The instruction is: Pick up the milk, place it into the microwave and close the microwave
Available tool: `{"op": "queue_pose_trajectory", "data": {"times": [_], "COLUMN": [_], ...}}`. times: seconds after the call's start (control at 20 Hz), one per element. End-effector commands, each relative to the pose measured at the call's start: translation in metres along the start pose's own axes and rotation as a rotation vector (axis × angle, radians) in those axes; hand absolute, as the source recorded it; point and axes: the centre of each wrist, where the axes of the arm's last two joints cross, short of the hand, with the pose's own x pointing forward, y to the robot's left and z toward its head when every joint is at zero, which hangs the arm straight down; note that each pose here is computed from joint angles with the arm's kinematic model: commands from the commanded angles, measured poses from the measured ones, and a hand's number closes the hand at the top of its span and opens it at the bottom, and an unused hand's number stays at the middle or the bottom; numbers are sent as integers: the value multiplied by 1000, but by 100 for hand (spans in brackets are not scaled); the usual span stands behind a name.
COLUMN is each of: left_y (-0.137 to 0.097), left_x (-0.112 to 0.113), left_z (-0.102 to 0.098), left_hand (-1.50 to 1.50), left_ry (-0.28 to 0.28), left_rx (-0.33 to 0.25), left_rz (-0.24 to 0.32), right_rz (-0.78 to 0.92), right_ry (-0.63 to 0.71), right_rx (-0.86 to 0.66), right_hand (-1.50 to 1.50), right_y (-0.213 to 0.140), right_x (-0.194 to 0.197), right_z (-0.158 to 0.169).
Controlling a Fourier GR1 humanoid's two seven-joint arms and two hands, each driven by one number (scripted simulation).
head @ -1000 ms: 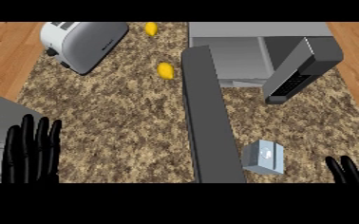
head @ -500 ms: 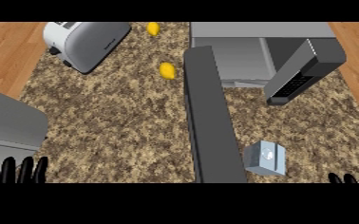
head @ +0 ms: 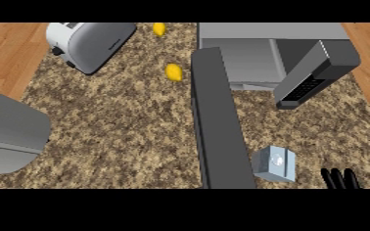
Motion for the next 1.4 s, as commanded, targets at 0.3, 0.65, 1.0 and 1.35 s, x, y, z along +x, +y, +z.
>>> {"op": "queue_pose_trajectory", "data": {"times": [0.3,0.65,1.0,1.35], "left_y": [8,14,31,44], "left_x": [1,4,9,7], "left_z": [34,32,53,68], "left_hand": [-150,-150,-150,-150], "left_ry": [-3,-13,-17,-1], "left_rx": [-9,5,0,-4], "left_rz": [-16,-6,-15,-1], "right_rz": [129,180,224,196], "right_ry": [23,87,115,132], "right_rx": [27,16,-53,5], "right_hand": [-150,-150,-150,-150], "right_y": [19,15,-6,-35], "right_x": [-45,-90,-124,-162], "right_z": [-9,-16,-37,-24]}}
